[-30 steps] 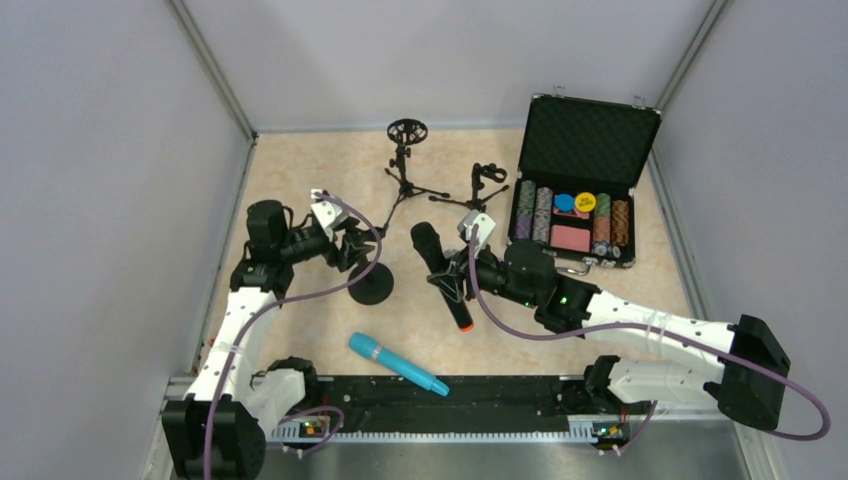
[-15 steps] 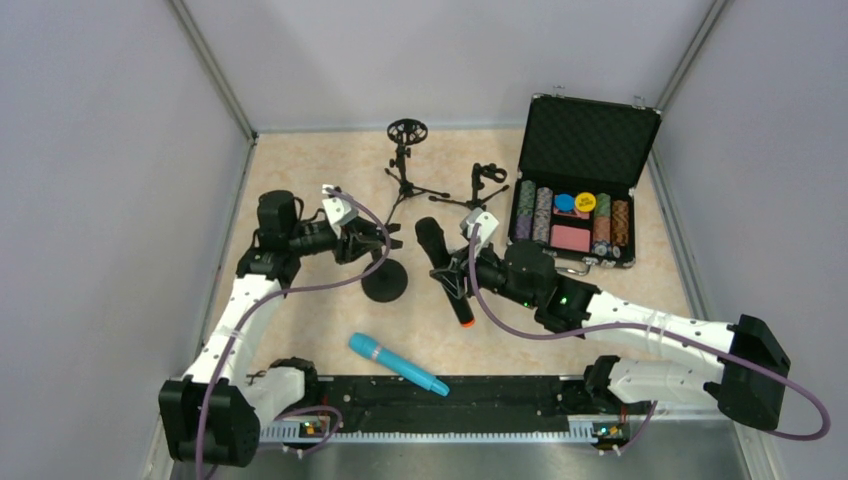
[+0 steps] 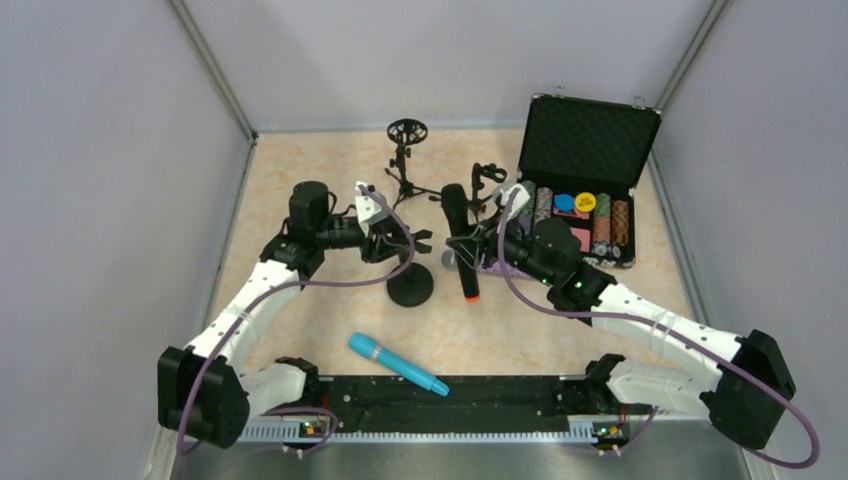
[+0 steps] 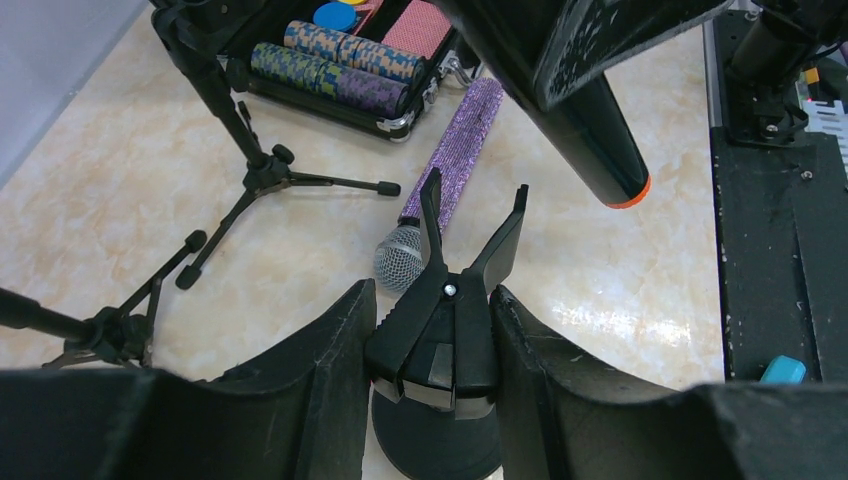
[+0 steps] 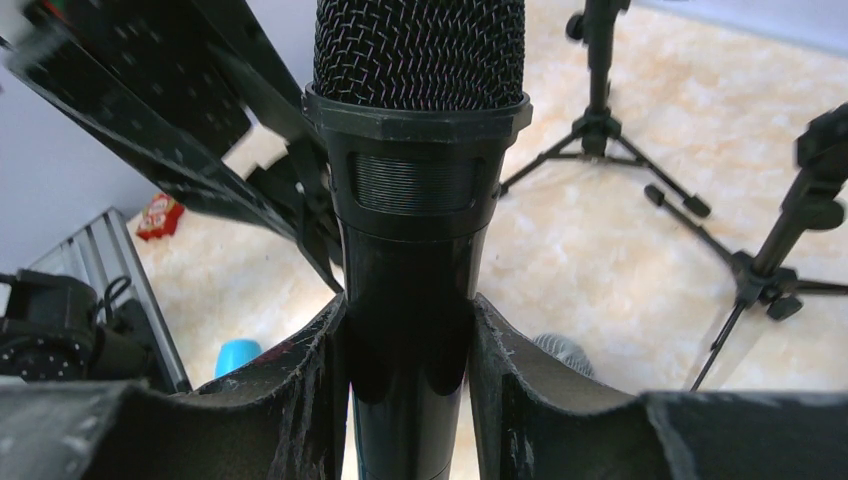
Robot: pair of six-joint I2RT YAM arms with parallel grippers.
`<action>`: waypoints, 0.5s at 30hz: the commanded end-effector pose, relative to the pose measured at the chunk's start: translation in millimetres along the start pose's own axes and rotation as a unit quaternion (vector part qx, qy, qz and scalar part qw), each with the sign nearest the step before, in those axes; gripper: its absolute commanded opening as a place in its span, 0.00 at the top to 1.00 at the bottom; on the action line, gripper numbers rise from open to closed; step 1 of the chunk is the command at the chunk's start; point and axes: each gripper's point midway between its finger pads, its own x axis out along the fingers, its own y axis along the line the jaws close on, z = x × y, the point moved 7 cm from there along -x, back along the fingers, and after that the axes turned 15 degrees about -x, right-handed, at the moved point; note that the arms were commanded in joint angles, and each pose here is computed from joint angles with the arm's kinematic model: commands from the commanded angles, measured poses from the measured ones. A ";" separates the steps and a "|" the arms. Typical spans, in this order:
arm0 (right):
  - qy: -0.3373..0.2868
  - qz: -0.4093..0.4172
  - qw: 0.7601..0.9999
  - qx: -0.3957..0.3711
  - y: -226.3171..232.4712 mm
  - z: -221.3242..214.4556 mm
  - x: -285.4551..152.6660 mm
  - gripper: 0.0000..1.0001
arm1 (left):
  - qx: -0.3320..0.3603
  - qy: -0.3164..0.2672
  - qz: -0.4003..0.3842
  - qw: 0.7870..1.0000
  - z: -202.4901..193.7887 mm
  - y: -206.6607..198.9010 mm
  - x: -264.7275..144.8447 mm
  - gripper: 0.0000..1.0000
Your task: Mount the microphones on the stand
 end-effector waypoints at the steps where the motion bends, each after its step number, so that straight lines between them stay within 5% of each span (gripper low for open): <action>1: -0.117 0.001 0.993 -0.005 -9.2 47.8 -13.1 1.00 | 0.057 -0.056 -0.016 0.997 42.8 1.0 12.3 1.00; 11: -0.148 -0.026 0.988 -0.036 -22.5 48.7 -24.4 1.00 | 0.057 -0.043 -0.074 0.995 30.6 -6.5 33.5 0.99; 15: -0.158 -0.035 0.986 -0.040 -23.9 47.2 -26.8 1.00 | 0.060 -0.033 -0.064 0.996 27.9 -4.4 32.9 0.61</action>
